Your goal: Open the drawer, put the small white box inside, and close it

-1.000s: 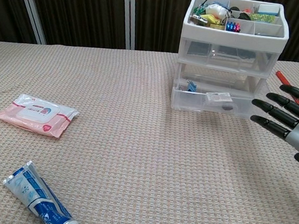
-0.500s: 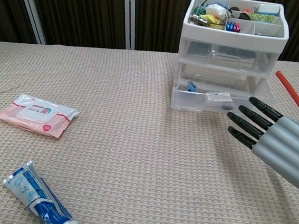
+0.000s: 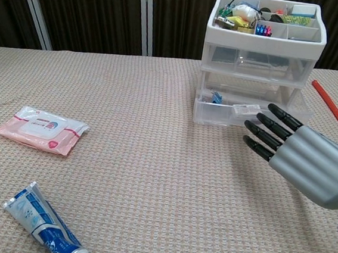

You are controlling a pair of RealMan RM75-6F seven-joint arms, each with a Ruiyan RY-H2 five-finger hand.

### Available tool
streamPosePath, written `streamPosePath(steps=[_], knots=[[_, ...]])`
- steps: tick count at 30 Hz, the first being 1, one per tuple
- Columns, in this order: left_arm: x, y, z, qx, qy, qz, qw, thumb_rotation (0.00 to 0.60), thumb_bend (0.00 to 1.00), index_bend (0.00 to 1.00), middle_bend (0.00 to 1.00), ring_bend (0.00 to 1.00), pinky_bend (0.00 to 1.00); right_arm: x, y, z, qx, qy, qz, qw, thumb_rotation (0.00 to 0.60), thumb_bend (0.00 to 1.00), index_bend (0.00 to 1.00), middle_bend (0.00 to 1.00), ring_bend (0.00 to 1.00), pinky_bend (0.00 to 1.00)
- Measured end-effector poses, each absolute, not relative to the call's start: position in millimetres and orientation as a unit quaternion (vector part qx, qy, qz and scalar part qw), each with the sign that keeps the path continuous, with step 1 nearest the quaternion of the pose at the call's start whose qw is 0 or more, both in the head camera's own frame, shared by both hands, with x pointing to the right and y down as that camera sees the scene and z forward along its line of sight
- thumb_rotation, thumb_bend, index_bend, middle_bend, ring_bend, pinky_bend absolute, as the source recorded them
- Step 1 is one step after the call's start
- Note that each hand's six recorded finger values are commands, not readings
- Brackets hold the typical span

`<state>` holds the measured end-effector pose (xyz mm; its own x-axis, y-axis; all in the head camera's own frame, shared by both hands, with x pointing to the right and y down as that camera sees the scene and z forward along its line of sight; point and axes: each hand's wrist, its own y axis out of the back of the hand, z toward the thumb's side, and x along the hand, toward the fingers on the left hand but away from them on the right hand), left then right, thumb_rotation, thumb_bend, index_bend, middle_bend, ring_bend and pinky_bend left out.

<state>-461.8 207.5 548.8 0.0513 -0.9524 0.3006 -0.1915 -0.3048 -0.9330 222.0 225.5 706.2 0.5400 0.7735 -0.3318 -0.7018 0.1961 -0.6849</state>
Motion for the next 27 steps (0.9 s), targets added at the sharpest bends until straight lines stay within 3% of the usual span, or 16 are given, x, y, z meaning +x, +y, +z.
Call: streamPosePath(steps=[27], knots=[[-463, 206, 549, -0.624, 0.462, -0.516, 0.363, 0.600, 0.18, 0.07, 0.00, 0.00, 0.00, 205, 198, 719, -0.405, -0.057, 0.500, 0.763, 0.600, 0.23, 0.08, 0.00, 0.00, 0.00]])
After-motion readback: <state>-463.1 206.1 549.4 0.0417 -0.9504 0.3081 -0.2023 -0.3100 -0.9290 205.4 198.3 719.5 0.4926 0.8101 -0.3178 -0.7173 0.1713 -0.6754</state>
